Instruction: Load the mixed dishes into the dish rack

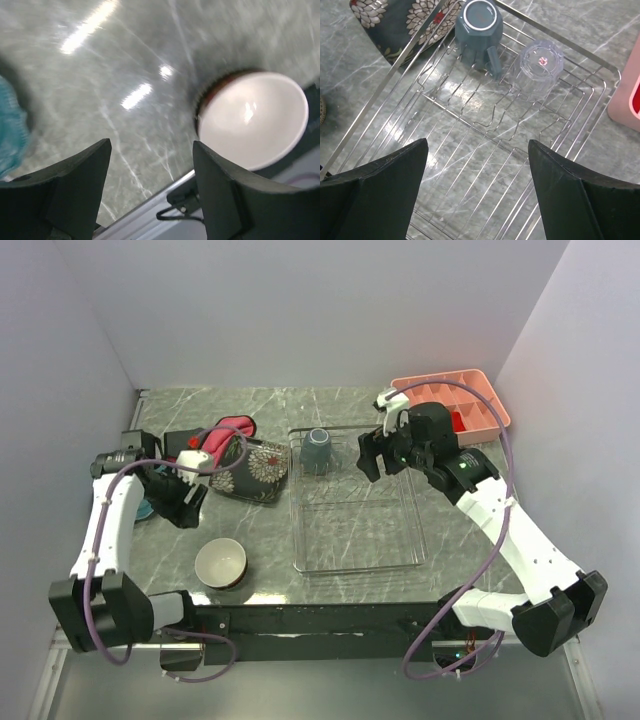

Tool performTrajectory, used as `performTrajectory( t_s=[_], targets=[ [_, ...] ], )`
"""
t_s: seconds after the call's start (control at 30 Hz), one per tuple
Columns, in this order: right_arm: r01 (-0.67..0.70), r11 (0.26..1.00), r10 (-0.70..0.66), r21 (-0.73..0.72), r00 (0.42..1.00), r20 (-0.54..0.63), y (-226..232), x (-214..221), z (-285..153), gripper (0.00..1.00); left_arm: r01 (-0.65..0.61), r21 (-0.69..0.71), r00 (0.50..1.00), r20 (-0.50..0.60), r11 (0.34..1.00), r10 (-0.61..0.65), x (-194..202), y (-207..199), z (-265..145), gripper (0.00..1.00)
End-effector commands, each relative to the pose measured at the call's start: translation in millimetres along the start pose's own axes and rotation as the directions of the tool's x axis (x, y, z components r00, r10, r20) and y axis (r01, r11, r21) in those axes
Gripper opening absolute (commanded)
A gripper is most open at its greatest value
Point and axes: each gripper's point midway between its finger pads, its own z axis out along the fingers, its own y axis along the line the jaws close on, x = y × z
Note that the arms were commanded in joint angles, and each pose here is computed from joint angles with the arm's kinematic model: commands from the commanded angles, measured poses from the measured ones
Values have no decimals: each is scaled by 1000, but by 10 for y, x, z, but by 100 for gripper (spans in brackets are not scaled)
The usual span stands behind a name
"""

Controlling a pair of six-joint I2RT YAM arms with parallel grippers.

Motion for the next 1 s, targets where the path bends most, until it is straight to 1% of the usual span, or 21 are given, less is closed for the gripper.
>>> performTrajectory(
  t_s=[0.0, 0.13, 0.2, 0.27, 0.37, 0.5, 0.67, 0.7, 0.73, 0.77, 0.8, 0.9, 0.93, 0.97],
  targets=[
    [9, 999, -9, -35, 1000, 0, 26, 61, 30, 88, -115, 191, 991, -46, 975, 126, 211, -328, -13, 71],
    [-8, 999, 8, -34, 1000, -1, 23, 106, 53, 89, -86, 257, 993, -56, 962, 104, 201, -392, 70, 70],
    [-10, 999, 10, -31, 1000, 2, 18, 124, 46, 89, -97, 287, 989, -80, 953, 125, 264, -469, 138, 70],
    [-14, 1000, 14, -28, 1000, 7, 15, 119, 43, 89, -128, 285, 980, -112, 950, 165, 314, -493, 236, 68],
    [-10, 1000, 10, -18, 1000, 11, -10, 102, 26, 89, -145, 282, 975, -120, 948, 184, 352, -511, 346, 67],
    [-4, 1000, 4, 1, 1000, 23, -49, 46, -12, 89, -139, 266, 977, -121, 954, 176, 350, -500, 449, 66],
    [-16, 1000, 16, 0, 999, 29, -46, 10, -34, 88, -110, 227, 980, -136, 968, 143, 350, -429, 571, 60],
    [-19, 1000, 19, -1, 999, 29, -42, 6, -31, 88, -103, 231, 980, -144, 968, 138, 381, -435, 599, 56],
    [-20, 1000, 20, 0, 999, 31, -44, 3, -36, 88, -120, 243, 975, -152, 963, 160, 377, -474, 636, 51],
    [-21, 1000, 21, -2, 999, 32, -35, -9, -38, 88, -118, 235, 976, -150, 965, 156, 365, -460, 651, 45],
    [-23, 1000, 23, 0, 999, 32, -42, -14, -45, 88, -115, 231, 977, -148, 966, 152, 352, -455, 649, 36],
    [-20, 1000, 20, 8, 999, 30, -53, -3, -49, 88, -128, 221, 979, -125, 967, 159, 293, -452, 606, 26],
    [-20, 1000, 19, 16, 999, 31, -67, -3, -46, 88, -134, 220, 980, -116, 966, 163, 270, -460, 580, 20],
    [-22, 1000, 21, 17, 999, 31, -68, 8, -45, 88, -145, 215, 981, -100, 966, 169, 211, -453, 534, 18]
  ],
)
